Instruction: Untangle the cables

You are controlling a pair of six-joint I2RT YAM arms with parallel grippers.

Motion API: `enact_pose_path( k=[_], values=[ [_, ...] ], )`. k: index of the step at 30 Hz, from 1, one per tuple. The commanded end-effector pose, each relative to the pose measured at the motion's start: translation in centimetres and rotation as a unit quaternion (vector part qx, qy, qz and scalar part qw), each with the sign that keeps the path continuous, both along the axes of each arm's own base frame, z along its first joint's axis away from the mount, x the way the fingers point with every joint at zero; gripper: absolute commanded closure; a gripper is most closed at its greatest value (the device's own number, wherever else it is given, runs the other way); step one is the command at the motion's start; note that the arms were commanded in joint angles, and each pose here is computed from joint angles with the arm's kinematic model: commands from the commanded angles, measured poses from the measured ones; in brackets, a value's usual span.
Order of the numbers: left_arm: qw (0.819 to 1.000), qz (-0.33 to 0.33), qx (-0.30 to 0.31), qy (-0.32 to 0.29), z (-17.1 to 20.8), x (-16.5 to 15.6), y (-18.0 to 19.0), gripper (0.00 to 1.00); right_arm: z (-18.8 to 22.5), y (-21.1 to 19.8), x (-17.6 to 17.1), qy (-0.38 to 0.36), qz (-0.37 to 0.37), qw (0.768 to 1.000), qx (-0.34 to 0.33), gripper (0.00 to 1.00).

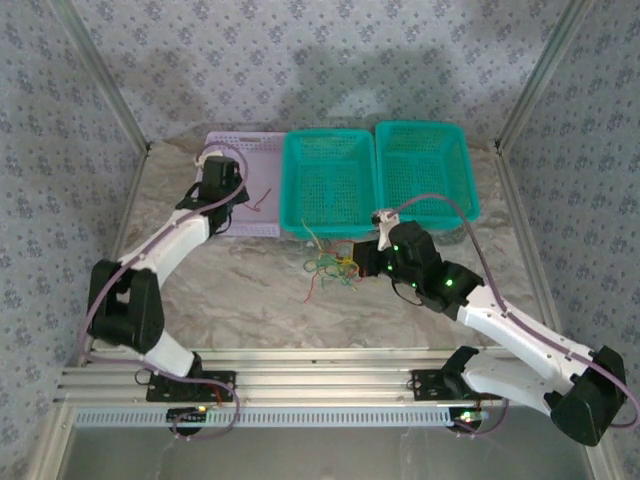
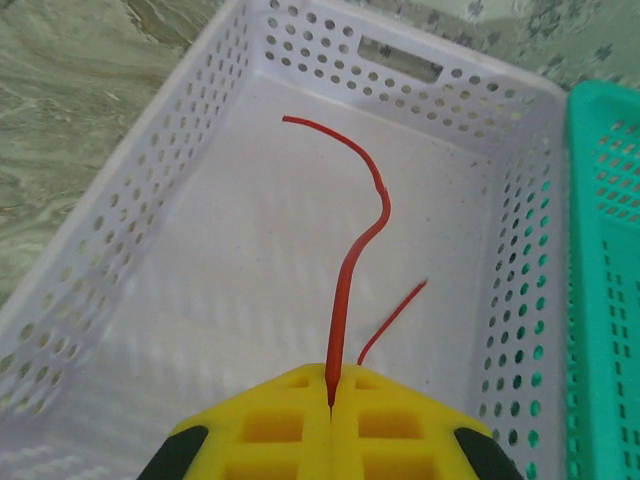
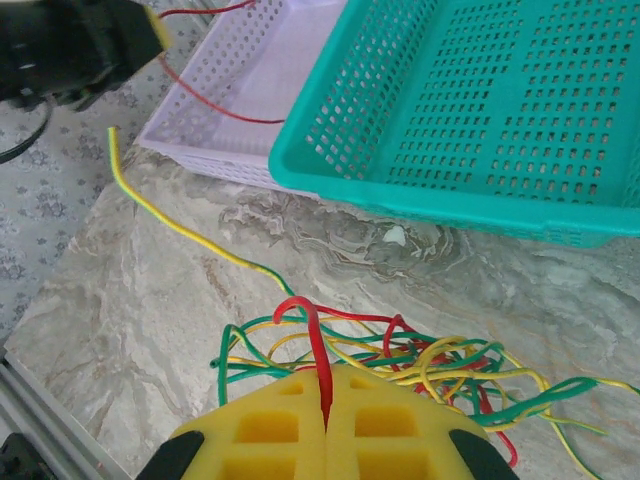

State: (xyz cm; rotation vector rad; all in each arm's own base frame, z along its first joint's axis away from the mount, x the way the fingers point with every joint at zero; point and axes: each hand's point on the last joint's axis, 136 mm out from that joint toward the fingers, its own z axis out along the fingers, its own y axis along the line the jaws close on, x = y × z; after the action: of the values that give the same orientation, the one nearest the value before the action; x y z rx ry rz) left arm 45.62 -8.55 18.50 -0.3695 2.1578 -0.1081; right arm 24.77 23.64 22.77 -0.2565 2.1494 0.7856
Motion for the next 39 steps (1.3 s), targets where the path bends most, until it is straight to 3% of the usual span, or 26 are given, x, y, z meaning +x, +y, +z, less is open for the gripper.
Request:
enact_pose_path(
  k=[1,8,14,16,27,39],
  values=[
    [1.000,-0.023,0.008,-0.004,0.0,2.3,-1.1,1.00,1.4,0.4,-0.4,-0.023,0.014,1.000,0.012,1.00],
    [0.999,-0.036,0.013,0.030,-3.1,3.5,-1.8,0.67,1.7,0.5,-0.9,-0.028,0.020,0.999,0.011,1.00],
    [0.998,-0.052,-0.009,0.019,-1.2,2.9,-2.5,0.31,1.5,0.9,-0.8,-0.026,0.022,0.999,0.010,1.00],
    [0.998,-0.056,-0.022,0.007,0.4,2.2,-2.7,0.23,1.4,1.1,-0.7,-0.026,0.023,0.999,0.009,1.00],
    [0.991,-0.117,-0.062,-0.026,7.4,-4.4,-7.0,0.19,3.4,0.8,0.6,-0.054,-0.005,0.998,0.014,1.00],
    [0.954,-0.260,-0.141,-0.047,4.0,-15.2,-13.0,0.18,6.5,-0.1,0.9,-0.084,-0.024,0.996,0.024,1.00]
  ],
)
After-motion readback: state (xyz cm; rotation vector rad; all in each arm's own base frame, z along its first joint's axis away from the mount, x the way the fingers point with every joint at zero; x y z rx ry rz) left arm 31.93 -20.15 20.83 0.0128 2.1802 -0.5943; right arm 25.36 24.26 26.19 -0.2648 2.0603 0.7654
